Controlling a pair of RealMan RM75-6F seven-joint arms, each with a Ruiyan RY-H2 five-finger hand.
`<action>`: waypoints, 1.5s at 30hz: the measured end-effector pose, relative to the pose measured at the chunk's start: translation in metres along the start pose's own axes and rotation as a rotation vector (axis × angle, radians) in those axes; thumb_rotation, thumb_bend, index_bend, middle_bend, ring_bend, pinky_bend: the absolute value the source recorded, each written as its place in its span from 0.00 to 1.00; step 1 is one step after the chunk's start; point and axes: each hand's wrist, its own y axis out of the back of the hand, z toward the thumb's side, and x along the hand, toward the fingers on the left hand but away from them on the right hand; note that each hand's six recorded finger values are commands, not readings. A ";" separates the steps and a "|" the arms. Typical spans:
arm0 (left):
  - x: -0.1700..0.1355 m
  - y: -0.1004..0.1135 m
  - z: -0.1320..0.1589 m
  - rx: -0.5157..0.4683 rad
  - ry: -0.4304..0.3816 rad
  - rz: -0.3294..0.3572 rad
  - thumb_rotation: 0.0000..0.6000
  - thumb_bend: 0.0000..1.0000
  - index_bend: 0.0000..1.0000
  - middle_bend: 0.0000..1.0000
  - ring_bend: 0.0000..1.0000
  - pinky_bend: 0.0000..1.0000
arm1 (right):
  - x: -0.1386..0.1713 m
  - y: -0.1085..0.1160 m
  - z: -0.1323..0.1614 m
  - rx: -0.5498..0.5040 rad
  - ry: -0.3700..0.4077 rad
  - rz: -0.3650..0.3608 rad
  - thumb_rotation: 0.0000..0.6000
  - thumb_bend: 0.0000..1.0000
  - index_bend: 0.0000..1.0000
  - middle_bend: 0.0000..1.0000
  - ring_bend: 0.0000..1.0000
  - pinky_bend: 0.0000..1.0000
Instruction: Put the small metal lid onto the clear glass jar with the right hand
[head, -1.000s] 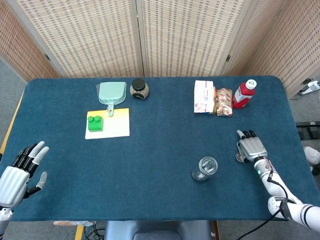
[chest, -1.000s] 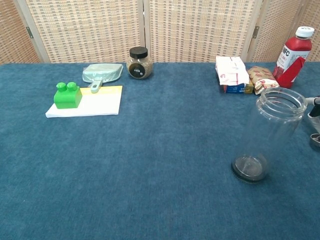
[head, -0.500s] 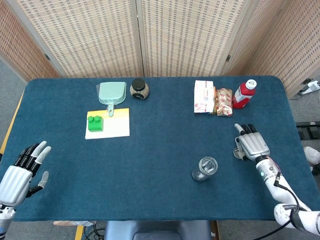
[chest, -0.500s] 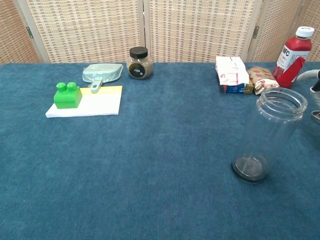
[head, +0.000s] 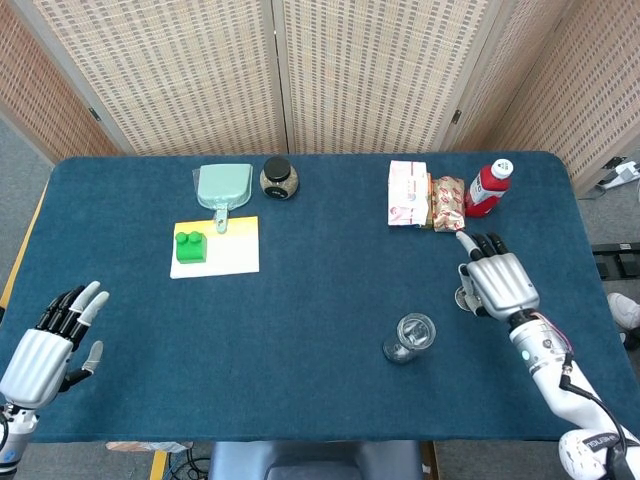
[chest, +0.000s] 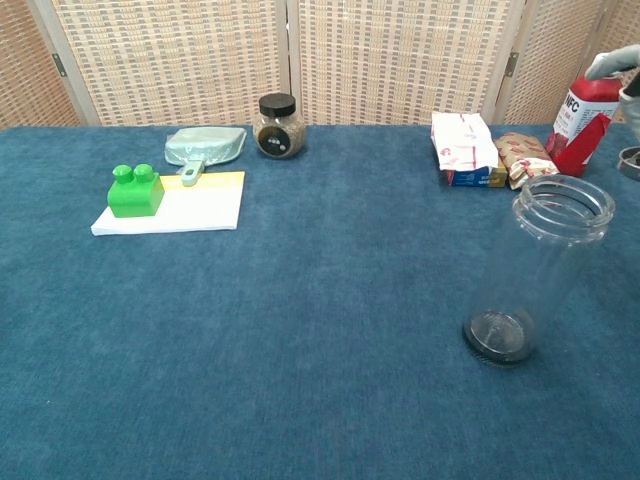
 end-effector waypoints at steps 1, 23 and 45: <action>0.000 0.000 0.000 -0.001 0.000 0.001 1.00 0.49 0.00 0.00 0.00 0.10 | 0.000 0.003 0.003 -0.002 0.006 -0.004 1.00 0.39 0.64 0.04 0.00 0.00; -0.001 0.006 -0.006 -0.009 0.021 0.006 1.00 0.49 0.00 0.00 0.00 0.10 | 0.010 0.037 0.087 0.045 0.155 -0.035 1.00 0.39 0.64 0.04 0.00 0.00; 0.002 0.002 -0.007 0.008 0.042 -0.003 1.00 0.49 0.00 0.00 0.00 0.10 | 0.030 0.033 0.102 0.113 0.212 -0.061 1.00 0.38 0.64 0.04 0.00 0.00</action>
